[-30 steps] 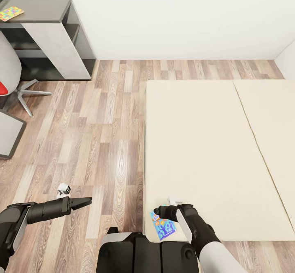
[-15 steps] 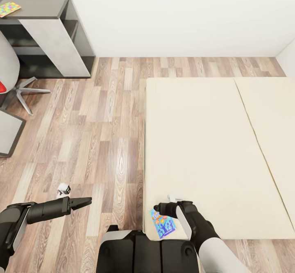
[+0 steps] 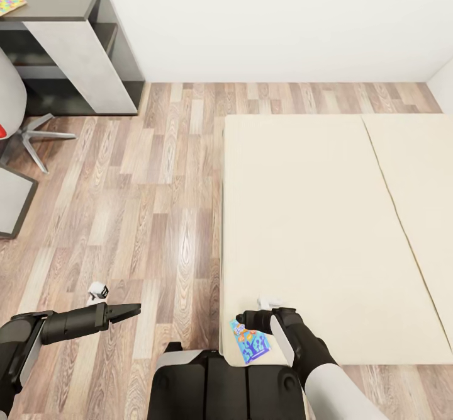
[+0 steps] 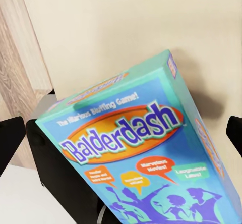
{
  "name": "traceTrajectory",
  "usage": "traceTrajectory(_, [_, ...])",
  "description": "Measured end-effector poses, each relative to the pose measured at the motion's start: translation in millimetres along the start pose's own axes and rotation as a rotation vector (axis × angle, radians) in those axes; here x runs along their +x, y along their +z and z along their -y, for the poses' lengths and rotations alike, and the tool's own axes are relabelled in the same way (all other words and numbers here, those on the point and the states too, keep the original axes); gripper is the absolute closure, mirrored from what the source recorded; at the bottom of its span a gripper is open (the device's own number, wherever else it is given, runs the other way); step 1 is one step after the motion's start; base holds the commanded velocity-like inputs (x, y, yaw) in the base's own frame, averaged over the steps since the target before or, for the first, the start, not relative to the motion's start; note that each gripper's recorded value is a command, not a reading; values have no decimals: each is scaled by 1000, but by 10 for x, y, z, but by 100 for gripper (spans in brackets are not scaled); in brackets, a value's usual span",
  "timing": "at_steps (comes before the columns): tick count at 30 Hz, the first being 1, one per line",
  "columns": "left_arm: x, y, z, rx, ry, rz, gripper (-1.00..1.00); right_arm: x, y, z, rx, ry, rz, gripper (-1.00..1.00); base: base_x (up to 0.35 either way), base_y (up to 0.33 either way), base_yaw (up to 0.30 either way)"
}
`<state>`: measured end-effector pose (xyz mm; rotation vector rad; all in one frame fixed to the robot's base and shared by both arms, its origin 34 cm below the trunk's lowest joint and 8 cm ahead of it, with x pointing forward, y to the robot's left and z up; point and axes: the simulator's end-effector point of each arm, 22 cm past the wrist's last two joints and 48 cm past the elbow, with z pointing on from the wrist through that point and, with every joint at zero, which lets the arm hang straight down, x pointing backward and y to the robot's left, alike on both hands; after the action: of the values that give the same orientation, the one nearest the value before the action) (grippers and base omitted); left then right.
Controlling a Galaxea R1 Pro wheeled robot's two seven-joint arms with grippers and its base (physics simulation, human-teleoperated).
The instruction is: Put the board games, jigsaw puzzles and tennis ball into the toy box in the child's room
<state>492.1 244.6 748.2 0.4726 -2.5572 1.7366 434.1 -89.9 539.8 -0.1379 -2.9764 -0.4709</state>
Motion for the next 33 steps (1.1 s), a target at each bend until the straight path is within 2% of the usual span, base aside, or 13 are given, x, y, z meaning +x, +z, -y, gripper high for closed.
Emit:
traceTrajectory(27, [37,22,-84,-5,-19,-7,-100,103,77,29,2,6,-24,-100,0,0,0])
traceTrajectory(33, [38,22,-86,-5,-19,-7,-100,114,82,-5,0,-14,-28,-100,0,0,0])
